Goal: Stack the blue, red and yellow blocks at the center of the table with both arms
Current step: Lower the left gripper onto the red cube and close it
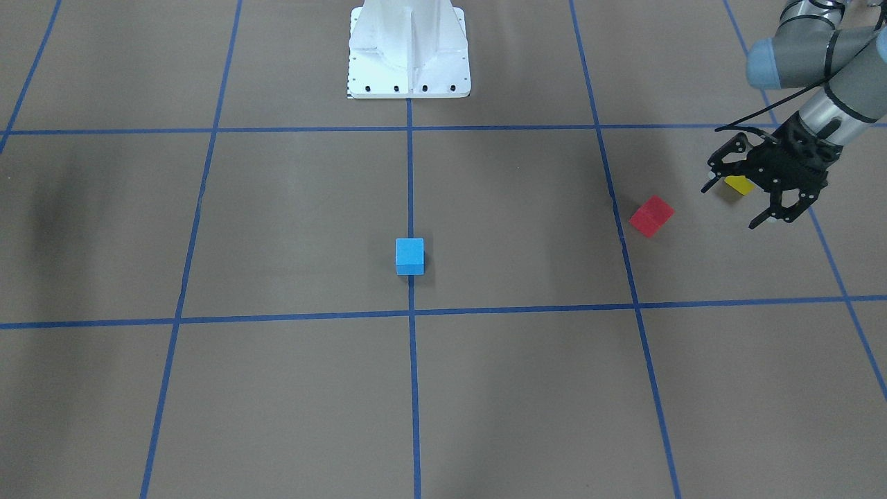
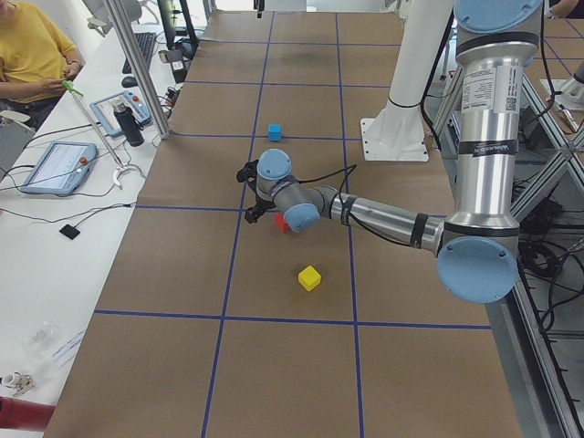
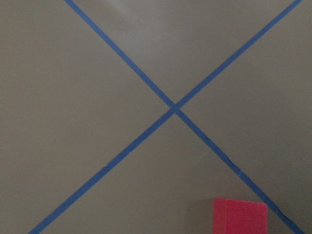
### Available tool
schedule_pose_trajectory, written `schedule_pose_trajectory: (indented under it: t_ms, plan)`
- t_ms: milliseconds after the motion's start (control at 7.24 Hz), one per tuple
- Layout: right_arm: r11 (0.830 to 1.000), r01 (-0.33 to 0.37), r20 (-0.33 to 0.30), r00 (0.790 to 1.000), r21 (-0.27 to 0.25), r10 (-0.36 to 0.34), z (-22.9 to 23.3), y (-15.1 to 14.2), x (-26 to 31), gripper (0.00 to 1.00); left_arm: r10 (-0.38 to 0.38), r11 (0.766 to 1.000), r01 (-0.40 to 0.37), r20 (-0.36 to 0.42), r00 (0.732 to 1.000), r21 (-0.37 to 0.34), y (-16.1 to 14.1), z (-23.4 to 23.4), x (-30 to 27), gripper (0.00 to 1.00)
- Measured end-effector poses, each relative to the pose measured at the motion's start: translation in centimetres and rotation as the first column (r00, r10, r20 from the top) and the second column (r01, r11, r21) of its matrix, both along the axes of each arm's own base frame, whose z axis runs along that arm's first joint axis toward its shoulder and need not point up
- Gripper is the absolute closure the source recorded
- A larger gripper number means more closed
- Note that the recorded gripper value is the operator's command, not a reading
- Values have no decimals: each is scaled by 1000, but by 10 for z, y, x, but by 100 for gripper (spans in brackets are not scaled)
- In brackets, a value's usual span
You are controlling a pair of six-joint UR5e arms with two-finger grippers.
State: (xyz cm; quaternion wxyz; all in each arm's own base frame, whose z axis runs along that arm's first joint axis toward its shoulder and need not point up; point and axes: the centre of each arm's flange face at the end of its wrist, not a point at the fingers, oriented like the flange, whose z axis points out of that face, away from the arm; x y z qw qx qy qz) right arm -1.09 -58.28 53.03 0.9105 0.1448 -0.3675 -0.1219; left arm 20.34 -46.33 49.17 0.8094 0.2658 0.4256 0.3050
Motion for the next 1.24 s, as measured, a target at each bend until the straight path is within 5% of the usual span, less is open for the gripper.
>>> schedule_pose_trajectory:
  t_ms: [414,967,1105,1243]
  plan:
    - [1000,-1,-20,1000,-15,1,78,63,77,0,27,1000,-27,27,999,1,29,3,66,0]
    - [1000,-4,-24,1000,-30,3,94,79,85,0,40,999,-39,55,998,-30,40,18,101,0]
    - [999,-4,-26,1000,-34,3,96,81,85,0,48,998,-45,61,997,-39,40,23,107,8]
    - [999,-4,-28,1000,-37,3,98,82,85,0,53,998,-50,64,997,-48,40,26,114,47]
